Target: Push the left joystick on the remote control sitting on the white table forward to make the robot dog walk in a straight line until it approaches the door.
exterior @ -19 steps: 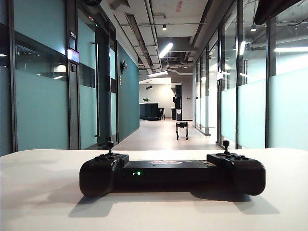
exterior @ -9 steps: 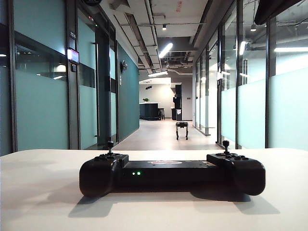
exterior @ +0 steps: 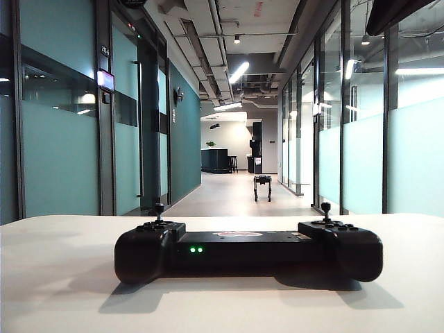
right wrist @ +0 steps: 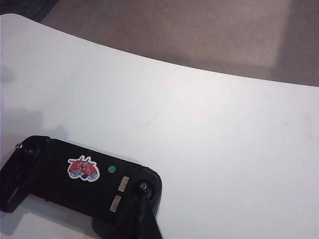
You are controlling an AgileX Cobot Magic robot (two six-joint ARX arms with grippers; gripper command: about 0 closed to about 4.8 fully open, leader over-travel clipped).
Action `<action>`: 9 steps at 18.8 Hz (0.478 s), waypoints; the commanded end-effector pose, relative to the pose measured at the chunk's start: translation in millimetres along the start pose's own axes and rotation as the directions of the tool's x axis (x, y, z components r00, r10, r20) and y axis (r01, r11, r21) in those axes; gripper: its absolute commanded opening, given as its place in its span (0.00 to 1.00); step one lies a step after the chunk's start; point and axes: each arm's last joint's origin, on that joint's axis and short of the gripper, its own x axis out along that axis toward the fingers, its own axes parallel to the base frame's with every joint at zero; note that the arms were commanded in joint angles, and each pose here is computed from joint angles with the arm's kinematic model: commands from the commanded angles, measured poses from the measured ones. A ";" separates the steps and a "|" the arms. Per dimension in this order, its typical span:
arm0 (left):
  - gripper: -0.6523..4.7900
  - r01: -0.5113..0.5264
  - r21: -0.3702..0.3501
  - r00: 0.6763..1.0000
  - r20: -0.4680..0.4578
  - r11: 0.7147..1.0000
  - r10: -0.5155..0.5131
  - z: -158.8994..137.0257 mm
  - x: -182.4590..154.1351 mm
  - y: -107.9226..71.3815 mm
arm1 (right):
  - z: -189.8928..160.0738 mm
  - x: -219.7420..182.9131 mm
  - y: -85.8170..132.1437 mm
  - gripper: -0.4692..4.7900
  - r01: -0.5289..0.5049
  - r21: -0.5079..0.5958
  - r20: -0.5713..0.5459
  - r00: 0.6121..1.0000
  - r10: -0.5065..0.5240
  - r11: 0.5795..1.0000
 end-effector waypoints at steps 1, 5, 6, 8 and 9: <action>0.11 0.058 0.000 0.998 0.015 0.998 -0.058 2.1 -0.2 -1.3 | 2.9 -1.9 0.1 0.09 -0.001 0.004 0.025 1.000 0.001 1.000; 0.11 0.030 -0.027 0.999 0.015 0.999 -0.029 2.1 -0.1 0.9 | 2.9 -1.9 0.1 0.09 -0.001 0.004 0.026 1.000 0.001 1.000; 0.11 0.026 -0.038 1.000 0.014 0.999 -0.025 2.0 -0.1 1.1 | 2.9 -1.9 0.1 0.09 -0.001 0.004 0.025 1.000 0.001 1.000; 0.11 0.016 -0.053 1.000 0.009 0.998 -0.016 1.6 -0.1 1.3 | 3.0 -1.9 0.1 0.09 -0.001 0.004 0.026 1.000 0.001 1.000; 0.11 0.000 -0.052 1.000 0.008 0.999 0.001 1.5 -0.1 1.8 | 2.9 -1.9 0.1 0.09 -0.001 0.004 0.026 1.000 0.001 1.000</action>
